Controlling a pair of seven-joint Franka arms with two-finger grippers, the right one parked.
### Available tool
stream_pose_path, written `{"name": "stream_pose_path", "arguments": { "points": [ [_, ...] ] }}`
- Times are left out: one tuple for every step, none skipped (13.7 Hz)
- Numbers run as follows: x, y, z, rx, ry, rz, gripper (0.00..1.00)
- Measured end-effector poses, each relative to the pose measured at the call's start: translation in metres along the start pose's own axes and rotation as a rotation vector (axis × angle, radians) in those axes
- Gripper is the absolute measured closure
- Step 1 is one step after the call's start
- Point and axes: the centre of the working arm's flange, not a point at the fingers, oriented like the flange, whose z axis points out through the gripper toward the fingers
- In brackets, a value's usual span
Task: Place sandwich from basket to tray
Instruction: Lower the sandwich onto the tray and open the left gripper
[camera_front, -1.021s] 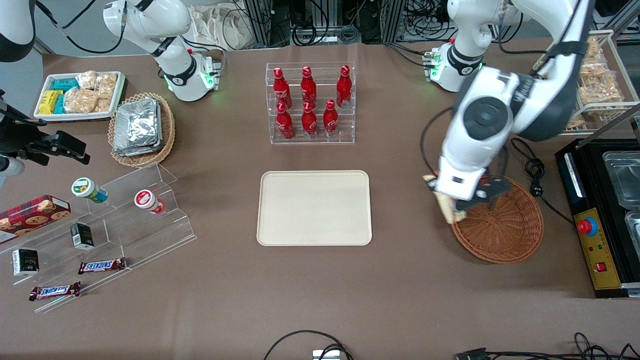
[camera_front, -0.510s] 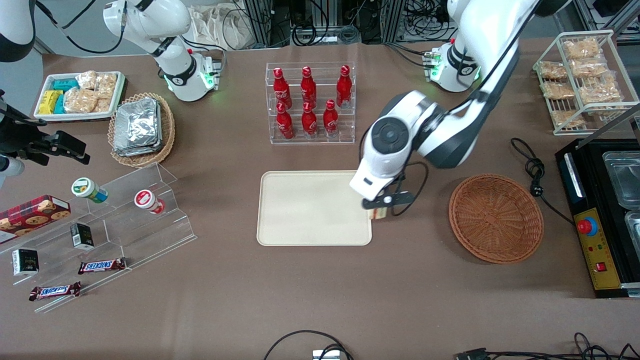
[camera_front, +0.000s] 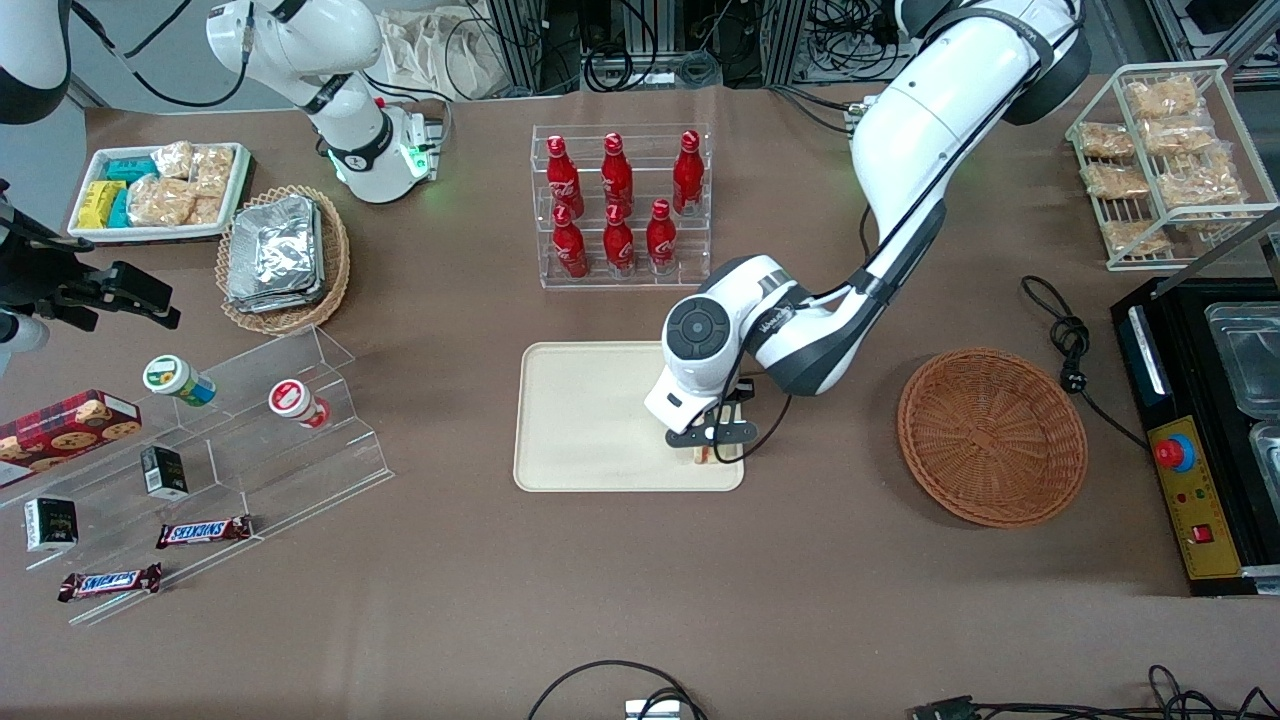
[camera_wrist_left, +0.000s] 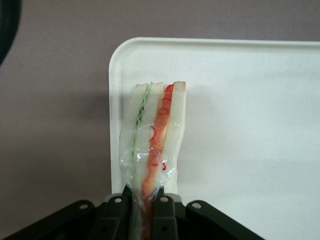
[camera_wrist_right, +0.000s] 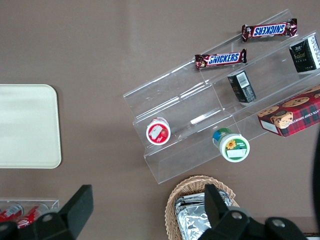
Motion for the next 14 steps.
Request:
{"name": "stream_pose_path", "arguments": {
  "points": [
    [0.001, 0.0, -0.002, -0.002, 0.004, -0.001, 0.77],
    [0.002, 0.0, -0.003, 0.0, 0.013, 0.0, 0.67],
    [0.003, 0.0, -0.004, 0.0, 0.03, 0.002, 0.56],
    [0.004, 0.001, -0.004, -0.002, 0.043, -0.001, 0.47],
    [0.005, 0.001, -0.005, -0.006, 0.05, -0.004, 0.36],
    [0.005, 0.002, -0.005, -0.009, 0.052, -0.006, 0.27],
    [0.005, 0.002, -0.005, -0.01, 0.053, -0.008, 0.16],
    [0.006, 0.002, -0.005, -0.011, 0.054, -0.011, 0.07],
    [0.006, 0.002, -0.005, -0.012, 0.055, -0.014, 0.0],
    [0.007, 0.002, -0.008, -0.015, 0.058, -0.018, 0.0],
    [0.01, 0.001, -0.015, -0.022, 0.068, -0.024, 0.0],
    [0.013, -0.001, -0.029, -0.027, 0.084, -0.032, 0.0],
    [0.017, -0.009, -0.049, -0.018, 0.099, -0.045, 0.0],
    [0.022, -0.023, -0.074, -0.002, 0.113, -0.065, 0.0]
  ]
}}
